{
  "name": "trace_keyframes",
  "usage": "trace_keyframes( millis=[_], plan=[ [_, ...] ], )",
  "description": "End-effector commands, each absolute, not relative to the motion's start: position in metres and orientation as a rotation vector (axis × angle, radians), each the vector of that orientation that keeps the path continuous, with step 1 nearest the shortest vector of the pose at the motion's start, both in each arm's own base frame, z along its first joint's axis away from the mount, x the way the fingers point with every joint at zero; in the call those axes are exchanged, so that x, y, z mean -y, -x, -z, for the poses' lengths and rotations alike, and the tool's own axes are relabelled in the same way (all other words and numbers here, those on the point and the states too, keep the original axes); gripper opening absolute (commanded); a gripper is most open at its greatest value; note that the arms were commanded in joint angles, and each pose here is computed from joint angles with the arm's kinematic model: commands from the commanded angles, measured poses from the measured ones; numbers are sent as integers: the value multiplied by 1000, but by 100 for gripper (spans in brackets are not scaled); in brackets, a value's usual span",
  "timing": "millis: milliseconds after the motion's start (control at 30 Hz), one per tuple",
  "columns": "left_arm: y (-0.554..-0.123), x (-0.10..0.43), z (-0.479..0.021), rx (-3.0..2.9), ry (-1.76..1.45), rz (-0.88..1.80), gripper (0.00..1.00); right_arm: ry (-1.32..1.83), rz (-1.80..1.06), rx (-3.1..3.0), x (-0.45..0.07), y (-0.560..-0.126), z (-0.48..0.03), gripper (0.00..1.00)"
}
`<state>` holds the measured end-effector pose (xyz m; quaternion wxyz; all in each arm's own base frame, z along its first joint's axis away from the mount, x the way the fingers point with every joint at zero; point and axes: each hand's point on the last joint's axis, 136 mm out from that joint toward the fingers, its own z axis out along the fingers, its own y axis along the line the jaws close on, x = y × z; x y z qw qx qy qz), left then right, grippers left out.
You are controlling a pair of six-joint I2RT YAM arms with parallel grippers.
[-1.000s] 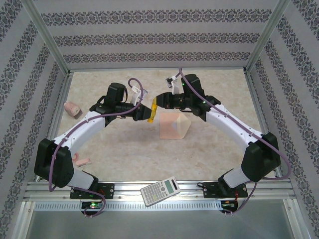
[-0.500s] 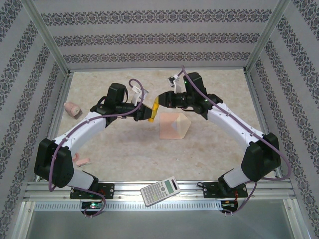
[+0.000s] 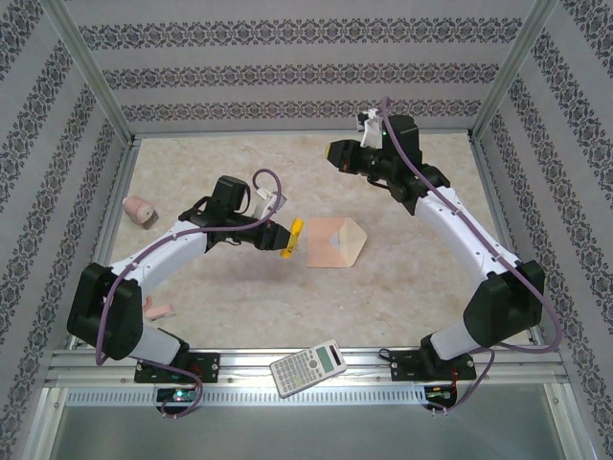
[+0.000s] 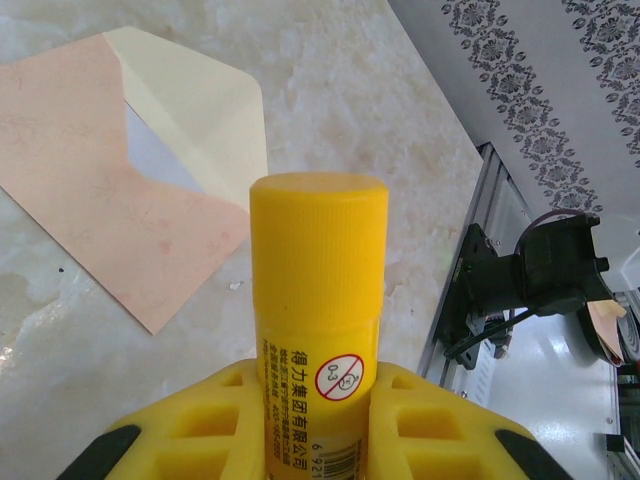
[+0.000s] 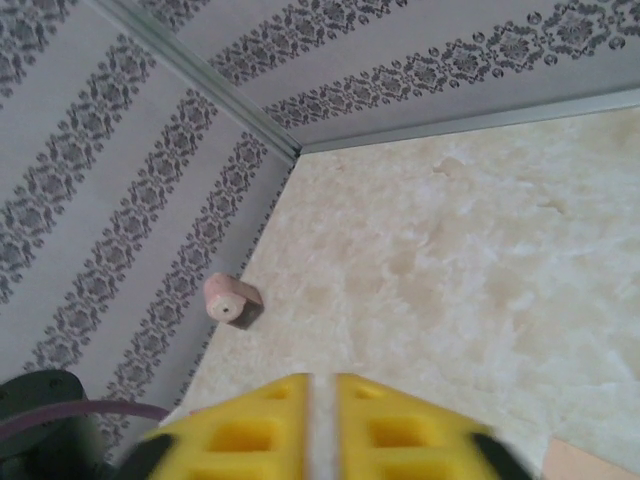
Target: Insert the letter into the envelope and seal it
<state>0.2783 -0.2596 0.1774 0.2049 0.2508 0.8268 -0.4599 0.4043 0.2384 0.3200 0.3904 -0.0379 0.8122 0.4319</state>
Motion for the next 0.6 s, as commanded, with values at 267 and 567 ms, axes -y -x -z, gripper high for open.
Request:
trace_keyframes(
  millis=[267,567],
  plan=[
    [-283,263,-207,-2234,-771,1245,0,174,-1155,-2187,-241,-359,-285,80],
    [-291,269,-230,-2170,-788,1248,0,268,-1251,-2256,-272,-329,-259,74]
  ],
)
